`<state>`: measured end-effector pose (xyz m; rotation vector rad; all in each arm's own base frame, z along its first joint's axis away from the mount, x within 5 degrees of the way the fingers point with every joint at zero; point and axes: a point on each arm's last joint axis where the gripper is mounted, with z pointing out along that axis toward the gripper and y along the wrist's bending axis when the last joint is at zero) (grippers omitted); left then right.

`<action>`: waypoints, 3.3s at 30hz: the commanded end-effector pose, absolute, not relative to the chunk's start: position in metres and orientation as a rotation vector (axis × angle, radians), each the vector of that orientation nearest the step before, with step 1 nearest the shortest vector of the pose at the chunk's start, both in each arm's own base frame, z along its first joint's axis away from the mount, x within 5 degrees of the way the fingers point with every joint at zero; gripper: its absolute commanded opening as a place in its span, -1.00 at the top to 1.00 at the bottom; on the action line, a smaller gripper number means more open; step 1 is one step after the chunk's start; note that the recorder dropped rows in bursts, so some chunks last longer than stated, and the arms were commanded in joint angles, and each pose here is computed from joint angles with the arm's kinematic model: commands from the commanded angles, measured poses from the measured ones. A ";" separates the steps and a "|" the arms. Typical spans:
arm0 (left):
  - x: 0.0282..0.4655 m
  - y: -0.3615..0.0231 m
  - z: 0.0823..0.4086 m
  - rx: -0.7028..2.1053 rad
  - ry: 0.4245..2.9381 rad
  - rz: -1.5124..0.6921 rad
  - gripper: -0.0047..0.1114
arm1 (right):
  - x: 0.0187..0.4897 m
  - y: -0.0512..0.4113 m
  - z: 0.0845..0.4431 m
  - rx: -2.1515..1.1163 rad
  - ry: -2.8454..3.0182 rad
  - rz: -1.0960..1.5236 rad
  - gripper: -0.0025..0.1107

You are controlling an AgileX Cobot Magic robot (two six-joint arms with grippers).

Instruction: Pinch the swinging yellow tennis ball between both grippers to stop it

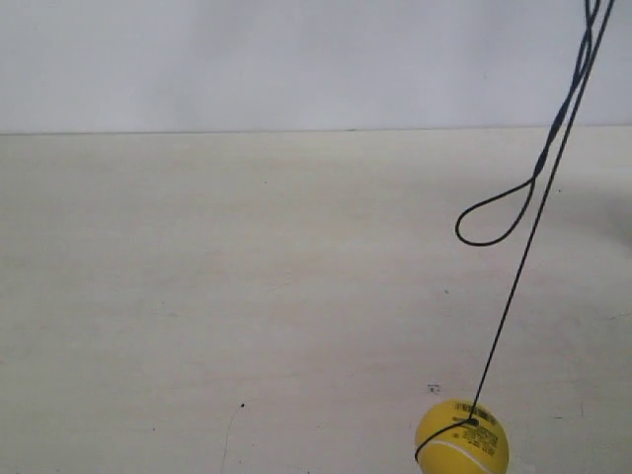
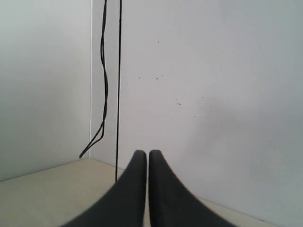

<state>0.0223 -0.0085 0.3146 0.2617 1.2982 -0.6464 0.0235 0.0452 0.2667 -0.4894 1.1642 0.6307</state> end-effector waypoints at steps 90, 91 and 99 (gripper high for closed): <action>0.055 0.000 0.186 -0.557 1.712 -0.445 0.84 | 0.021 0.046 0.268 -0.499 1.143 0.659 0.96; 0.055 0.000 0.186 -0.557 1.712 -0.445 0.84 | 0.021 0.046 0.268 -0.499 1.143 0.659 0.96; 0.054 0.000 0.186 -0.556 1.715 -0.443 0.84 | 0.021 0.046 0.268 -0.499 1.143 0.659 0.96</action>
